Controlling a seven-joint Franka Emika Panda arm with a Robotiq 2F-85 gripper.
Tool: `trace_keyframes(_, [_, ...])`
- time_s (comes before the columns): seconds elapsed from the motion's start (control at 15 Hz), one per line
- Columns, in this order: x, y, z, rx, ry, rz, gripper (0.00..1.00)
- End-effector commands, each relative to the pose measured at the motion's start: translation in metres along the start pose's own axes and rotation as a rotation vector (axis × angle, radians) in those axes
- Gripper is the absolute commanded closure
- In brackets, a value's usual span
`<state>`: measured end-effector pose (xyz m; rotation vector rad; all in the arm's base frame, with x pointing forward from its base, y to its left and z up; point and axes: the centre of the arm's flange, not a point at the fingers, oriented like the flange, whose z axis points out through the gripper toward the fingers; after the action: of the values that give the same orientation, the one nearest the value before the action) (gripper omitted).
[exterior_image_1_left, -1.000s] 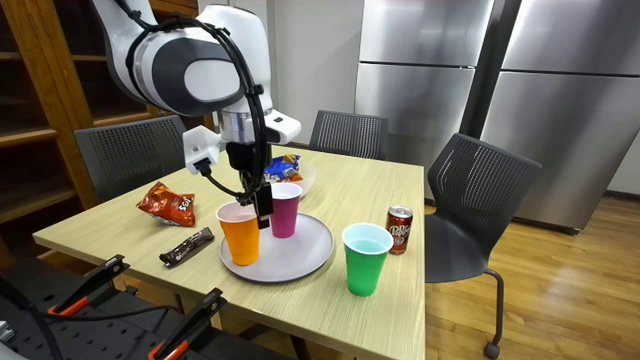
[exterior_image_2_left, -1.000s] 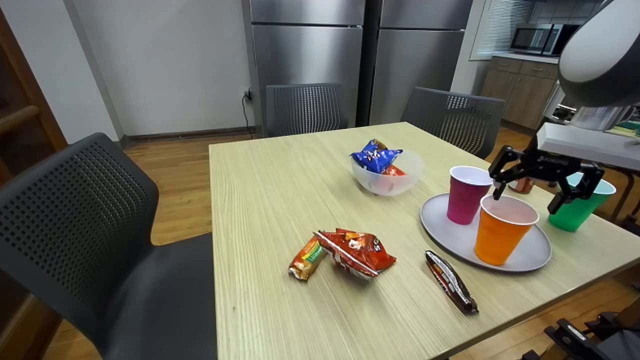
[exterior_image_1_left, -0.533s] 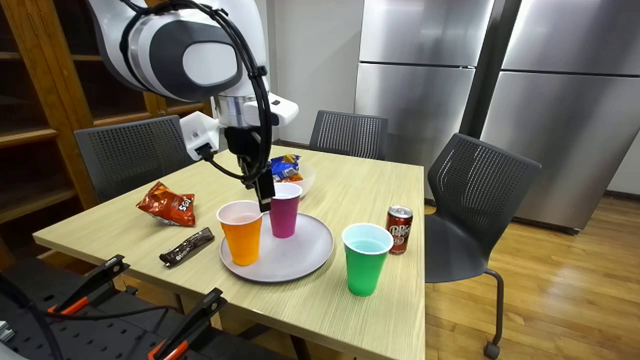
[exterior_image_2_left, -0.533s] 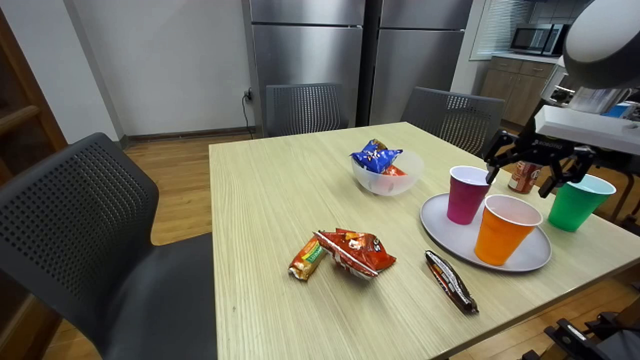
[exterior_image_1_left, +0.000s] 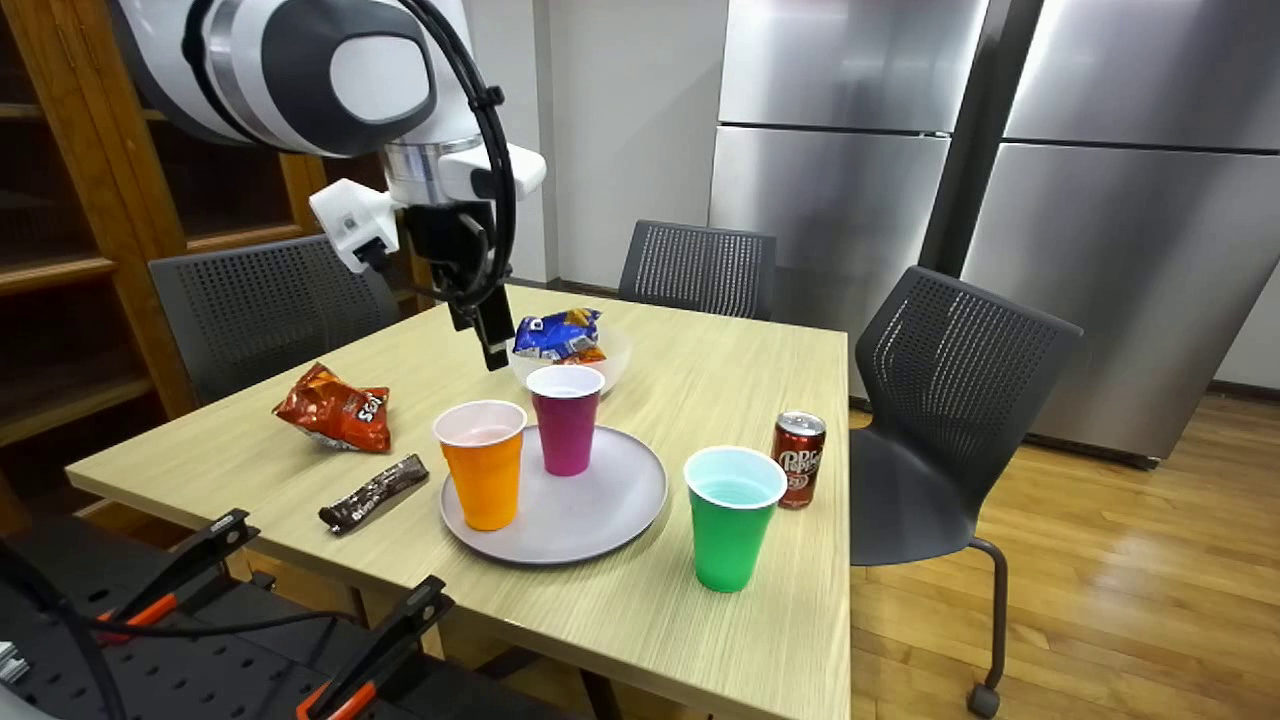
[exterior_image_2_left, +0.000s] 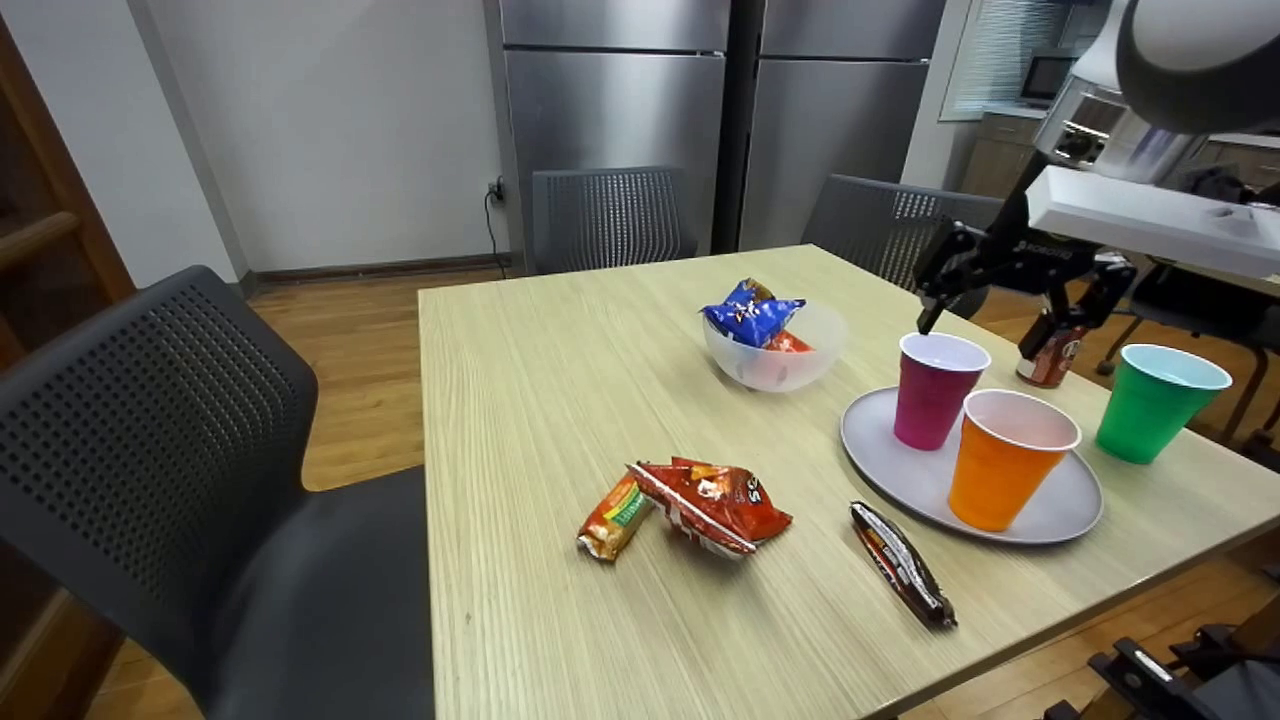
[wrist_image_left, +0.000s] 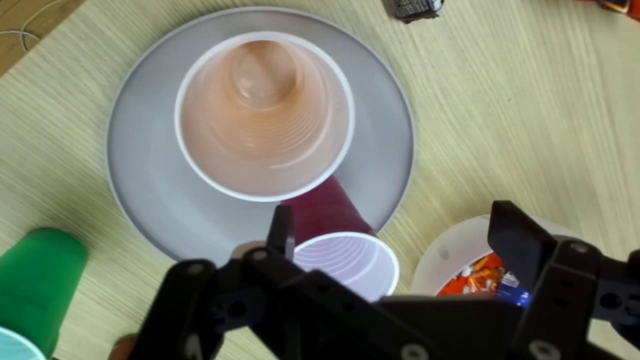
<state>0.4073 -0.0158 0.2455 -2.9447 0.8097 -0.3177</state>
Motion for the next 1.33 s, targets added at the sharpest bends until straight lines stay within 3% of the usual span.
trace_keyframes(0.0, [-0.020, -0.037, -0.025, 0.022, 0.009, -0.061, 0.00])
trace_keyframes(0.53, [-0.034, -0.106, -0.007, 0.044, -0.002, -0.203, 0.00])
trace_keyframes(1.27, [-0.047, -0.179, 0.061, 0.057, -0.132, -0.217, 0.00])
